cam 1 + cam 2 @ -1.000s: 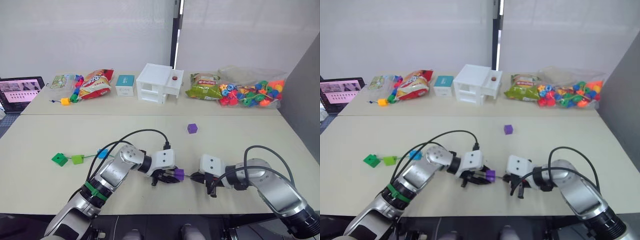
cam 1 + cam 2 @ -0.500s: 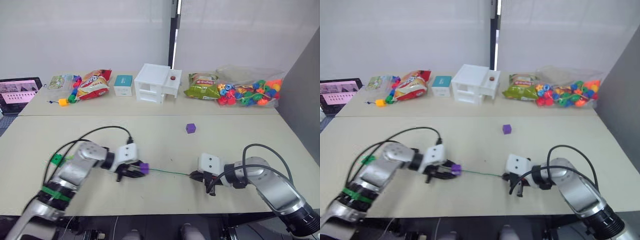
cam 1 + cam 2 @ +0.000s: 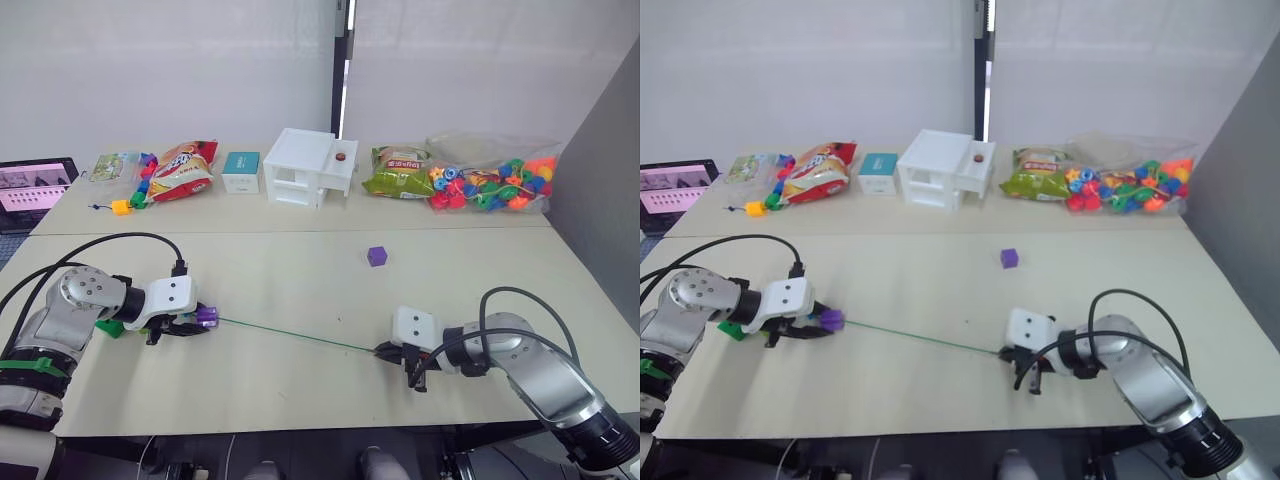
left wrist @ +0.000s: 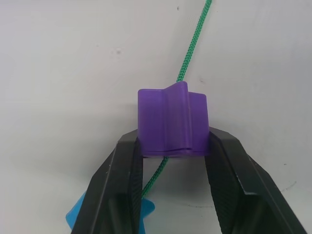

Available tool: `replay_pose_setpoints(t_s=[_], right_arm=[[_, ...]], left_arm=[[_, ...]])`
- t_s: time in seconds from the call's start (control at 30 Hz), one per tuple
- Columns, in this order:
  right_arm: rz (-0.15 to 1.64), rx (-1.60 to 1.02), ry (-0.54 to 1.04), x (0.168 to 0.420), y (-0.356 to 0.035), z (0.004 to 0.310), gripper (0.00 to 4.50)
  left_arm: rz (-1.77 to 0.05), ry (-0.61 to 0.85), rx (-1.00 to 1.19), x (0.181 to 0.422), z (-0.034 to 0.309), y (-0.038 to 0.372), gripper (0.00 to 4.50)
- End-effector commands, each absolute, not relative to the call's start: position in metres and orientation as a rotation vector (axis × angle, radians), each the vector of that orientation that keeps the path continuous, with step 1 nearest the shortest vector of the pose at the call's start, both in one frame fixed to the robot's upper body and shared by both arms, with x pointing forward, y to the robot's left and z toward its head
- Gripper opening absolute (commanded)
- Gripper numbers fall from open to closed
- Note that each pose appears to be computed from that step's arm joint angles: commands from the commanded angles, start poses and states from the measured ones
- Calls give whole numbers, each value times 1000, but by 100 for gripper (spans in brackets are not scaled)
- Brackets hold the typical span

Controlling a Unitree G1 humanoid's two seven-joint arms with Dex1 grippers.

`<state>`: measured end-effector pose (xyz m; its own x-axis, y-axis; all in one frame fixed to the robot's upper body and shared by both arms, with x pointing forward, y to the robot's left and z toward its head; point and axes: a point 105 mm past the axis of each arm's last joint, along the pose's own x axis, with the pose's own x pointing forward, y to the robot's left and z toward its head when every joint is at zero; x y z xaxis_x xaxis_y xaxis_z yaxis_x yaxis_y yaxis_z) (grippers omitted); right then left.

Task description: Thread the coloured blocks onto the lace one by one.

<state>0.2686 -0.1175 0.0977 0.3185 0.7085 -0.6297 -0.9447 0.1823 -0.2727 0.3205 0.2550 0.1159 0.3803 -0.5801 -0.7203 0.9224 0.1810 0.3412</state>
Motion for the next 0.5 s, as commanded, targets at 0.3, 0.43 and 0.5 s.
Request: replay_pose_setpoints(t_s=[0.3, 0.43, 0.5], right_arm=[[1210, -763, 394, 273, -101, 118, 0], [1188, -773, 405, 279, -88, 123, 0], [1179, -780, 414, 282, -81, 122, 0]], left_arm=[[-1310, 340, 671, 308, 168, 183, 366], [-1417, 229, 589, 300, 169, 129, 366], [-1446, 193, 569, 297, 156, 104, 366]])
